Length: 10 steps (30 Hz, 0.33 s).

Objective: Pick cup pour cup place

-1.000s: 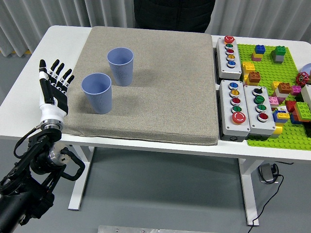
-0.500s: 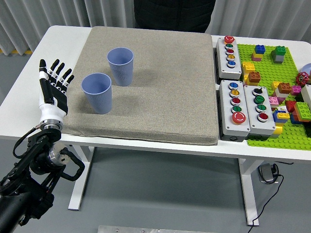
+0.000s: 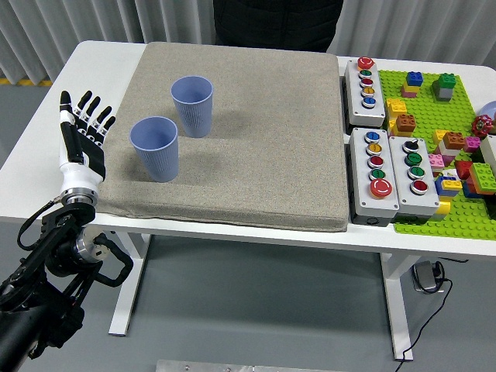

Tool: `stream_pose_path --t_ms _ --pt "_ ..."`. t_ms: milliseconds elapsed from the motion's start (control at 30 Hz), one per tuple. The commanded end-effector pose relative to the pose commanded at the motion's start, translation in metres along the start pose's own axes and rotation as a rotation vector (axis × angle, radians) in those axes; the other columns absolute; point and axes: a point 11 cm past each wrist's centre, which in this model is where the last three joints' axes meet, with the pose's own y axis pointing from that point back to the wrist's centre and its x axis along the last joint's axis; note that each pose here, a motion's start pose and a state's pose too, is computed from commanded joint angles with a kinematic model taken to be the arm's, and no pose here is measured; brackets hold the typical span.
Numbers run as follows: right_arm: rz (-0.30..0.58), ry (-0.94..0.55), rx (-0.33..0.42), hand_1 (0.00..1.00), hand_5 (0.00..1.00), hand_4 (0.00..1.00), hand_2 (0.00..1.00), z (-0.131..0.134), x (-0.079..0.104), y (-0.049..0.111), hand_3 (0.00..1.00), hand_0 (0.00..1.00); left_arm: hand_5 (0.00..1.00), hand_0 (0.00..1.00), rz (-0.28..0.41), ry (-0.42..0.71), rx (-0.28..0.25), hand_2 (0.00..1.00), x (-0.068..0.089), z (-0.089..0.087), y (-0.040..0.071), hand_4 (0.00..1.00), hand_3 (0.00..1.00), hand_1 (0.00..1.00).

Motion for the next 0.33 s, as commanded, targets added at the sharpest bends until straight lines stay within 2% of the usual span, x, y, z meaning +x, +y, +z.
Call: stream_pose_path --t_ms 333 --pt "-0.001 0.001 -0.003 0.681 0.404 0.029 0.605 0.0021 -0.0004 -0.0002 0.599 0.702 0.998 0.776 -0.004 -0.015 0.002 0.877 0.0000 -0.0007 0.0007 0.781 0.835 0.785"
